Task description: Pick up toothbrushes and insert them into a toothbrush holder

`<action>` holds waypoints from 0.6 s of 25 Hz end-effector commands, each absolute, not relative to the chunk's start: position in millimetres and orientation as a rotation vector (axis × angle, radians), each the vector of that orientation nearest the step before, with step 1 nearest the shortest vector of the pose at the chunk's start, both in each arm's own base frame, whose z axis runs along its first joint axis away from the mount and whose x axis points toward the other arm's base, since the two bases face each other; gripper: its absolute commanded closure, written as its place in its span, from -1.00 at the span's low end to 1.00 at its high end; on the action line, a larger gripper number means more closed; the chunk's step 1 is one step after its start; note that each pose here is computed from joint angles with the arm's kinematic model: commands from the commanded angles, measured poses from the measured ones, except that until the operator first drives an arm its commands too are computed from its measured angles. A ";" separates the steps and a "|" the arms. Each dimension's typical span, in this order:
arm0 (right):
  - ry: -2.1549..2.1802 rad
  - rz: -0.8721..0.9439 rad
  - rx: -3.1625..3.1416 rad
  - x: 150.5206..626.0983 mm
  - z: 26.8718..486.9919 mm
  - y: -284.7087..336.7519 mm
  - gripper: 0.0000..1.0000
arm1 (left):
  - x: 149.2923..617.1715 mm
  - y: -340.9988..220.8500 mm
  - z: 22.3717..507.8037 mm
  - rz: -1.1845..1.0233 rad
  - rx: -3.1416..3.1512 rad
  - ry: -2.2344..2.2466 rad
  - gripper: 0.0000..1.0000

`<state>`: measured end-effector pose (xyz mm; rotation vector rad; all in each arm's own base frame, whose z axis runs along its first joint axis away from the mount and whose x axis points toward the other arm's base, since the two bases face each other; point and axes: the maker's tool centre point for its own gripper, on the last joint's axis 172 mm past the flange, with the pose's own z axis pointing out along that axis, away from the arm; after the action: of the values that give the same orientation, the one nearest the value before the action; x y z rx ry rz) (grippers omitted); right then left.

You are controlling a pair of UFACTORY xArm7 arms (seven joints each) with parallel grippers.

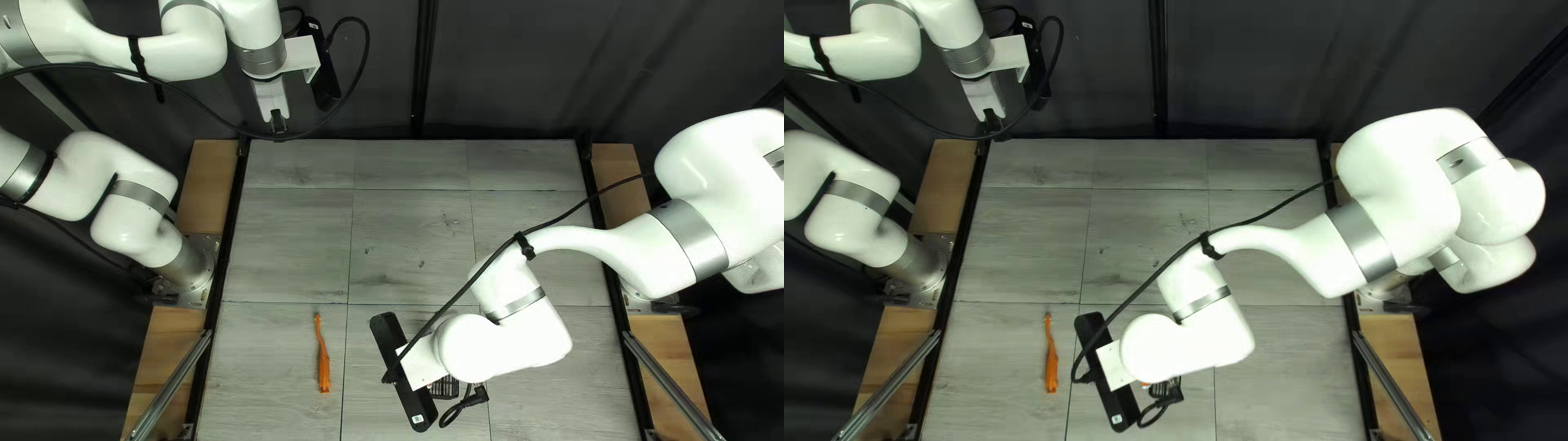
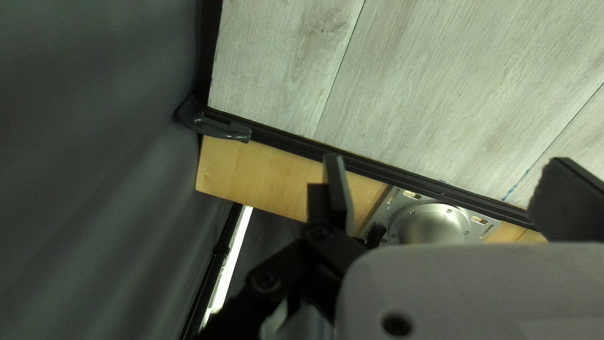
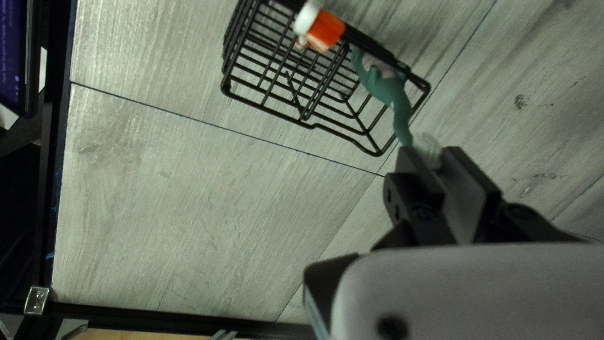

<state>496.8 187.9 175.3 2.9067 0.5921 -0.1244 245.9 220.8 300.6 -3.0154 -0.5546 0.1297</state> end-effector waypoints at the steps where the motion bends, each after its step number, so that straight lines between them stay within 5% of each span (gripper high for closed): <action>1: 0.589 -0.127 2.907 498.8 173.9 187.6 -0.16 | 245.9 220.8 300.5 0.130 -3.015 -0.555 -1.00; 6: 0.588 -0.127 2.906 499.3 175.5 188.5 -0.74 | 245.9 220.8 300.5 0.130 -3.015 -0.555 -1.00; 15: 0.582 -0.125 2.904 499.0 178.3 188.7 -0.97 | 245.9 220.8 300.5 0.130 -3.015 -0.555 -1.00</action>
<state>499.4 188.9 176.8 2.9050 0.5838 -0.1263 245.9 220.8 300.6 -3.0154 -0.5546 0.1297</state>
